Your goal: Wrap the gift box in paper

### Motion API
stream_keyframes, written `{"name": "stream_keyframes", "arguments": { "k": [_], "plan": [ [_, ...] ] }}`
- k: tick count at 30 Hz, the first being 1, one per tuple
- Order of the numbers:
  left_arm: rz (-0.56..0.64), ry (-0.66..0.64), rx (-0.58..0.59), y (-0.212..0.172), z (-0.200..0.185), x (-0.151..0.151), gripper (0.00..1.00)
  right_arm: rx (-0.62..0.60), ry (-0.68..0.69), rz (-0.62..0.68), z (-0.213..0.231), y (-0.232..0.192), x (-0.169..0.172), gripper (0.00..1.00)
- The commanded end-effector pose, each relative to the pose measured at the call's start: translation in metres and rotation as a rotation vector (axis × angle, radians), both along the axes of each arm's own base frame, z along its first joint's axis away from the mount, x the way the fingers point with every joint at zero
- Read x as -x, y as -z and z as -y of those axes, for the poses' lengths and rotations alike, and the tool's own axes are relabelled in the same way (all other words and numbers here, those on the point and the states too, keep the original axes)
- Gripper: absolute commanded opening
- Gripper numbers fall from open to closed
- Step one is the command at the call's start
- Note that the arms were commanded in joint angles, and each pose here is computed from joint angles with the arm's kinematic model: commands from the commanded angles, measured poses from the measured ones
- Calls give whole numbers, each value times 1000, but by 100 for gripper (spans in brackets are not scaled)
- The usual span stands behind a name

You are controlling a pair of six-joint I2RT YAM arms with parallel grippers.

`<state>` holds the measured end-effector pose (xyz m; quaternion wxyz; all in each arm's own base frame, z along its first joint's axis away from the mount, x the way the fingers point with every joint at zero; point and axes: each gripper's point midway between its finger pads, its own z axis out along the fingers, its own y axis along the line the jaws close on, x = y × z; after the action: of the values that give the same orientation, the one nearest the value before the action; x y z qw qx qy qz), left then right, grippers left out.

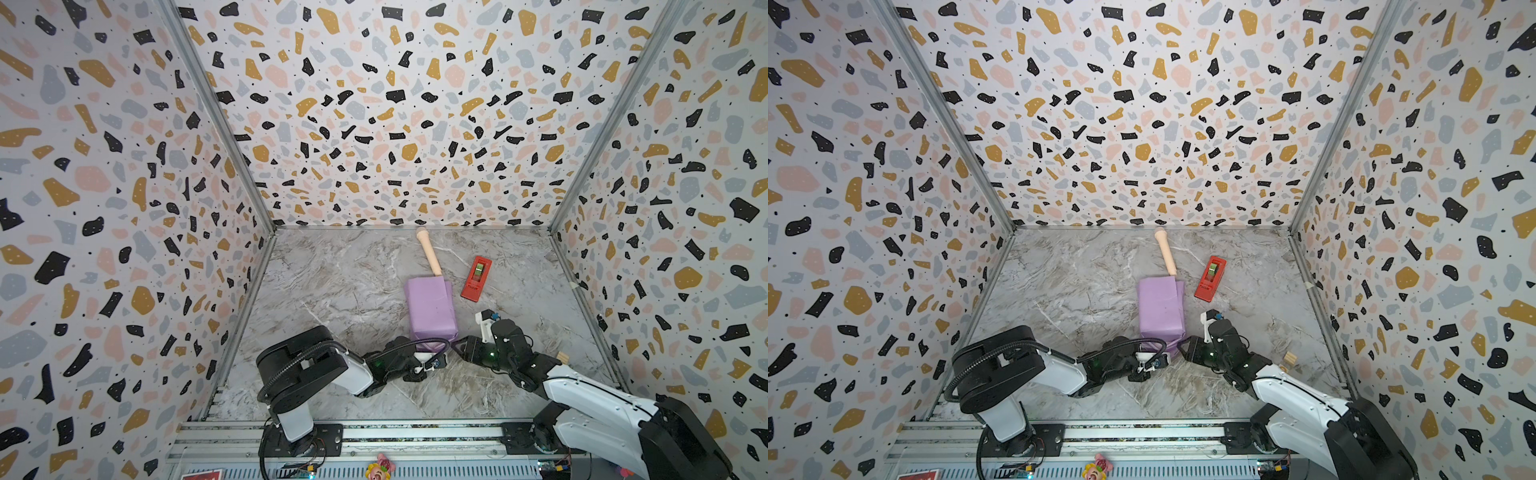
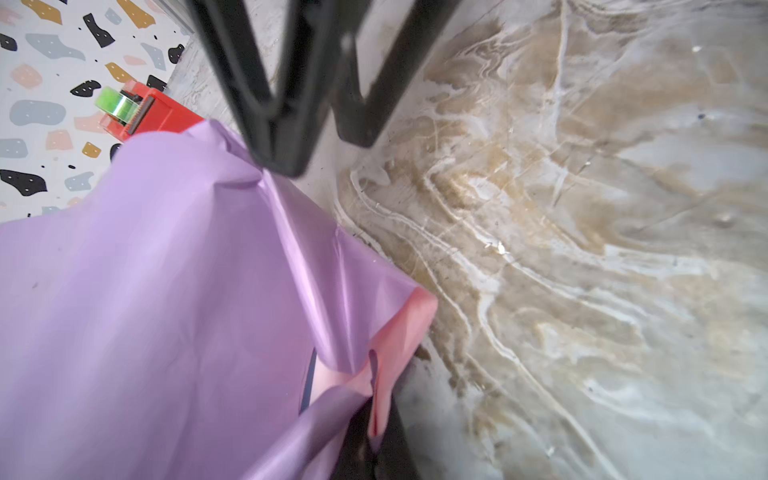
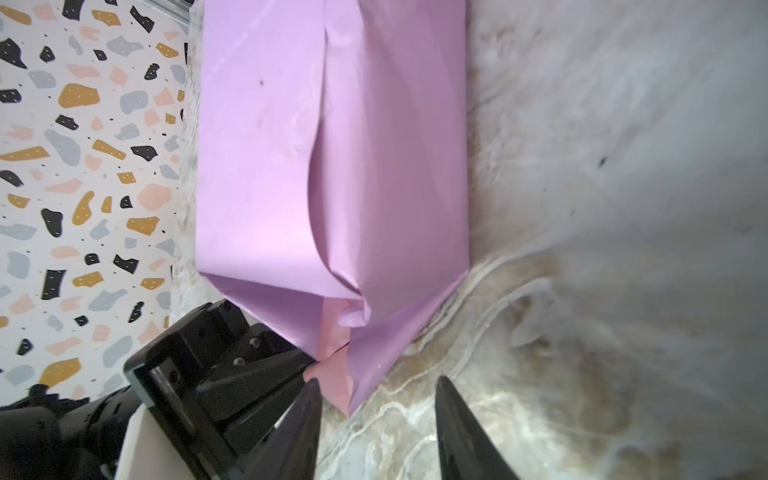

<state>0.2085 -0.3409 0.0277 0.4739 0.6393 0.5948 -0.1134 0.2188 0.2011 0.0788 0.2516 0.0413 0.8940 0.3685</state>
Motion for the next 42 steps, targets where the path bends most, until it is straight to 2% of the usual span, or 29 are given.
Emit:
{"name": "stream_keyframes", "arguments": {
  "k": [1,6,11,21,34,42],
  "plan": [
    [4,7,80,-16,4,-1,0,67,-20,86,7,-22,-19,61],
    [-9,10,95,-19,5,0,0,143,-48,149,-1,-34,-54,71],
    [-24,3,122,-22,6,-1,0,196,-95,121,-12,-14,-71,73],
    [-55,-43,221,-48,5,-13,0,266,-93,58,3,27,-56,69],
    [-65,-110,252,-59,10,-34,0,305,-116,34,8,44,-49,66],
    [-111,-154,301,-68,17,-43,0,333,-156,46,8,45,-47,65]
  ]
}}
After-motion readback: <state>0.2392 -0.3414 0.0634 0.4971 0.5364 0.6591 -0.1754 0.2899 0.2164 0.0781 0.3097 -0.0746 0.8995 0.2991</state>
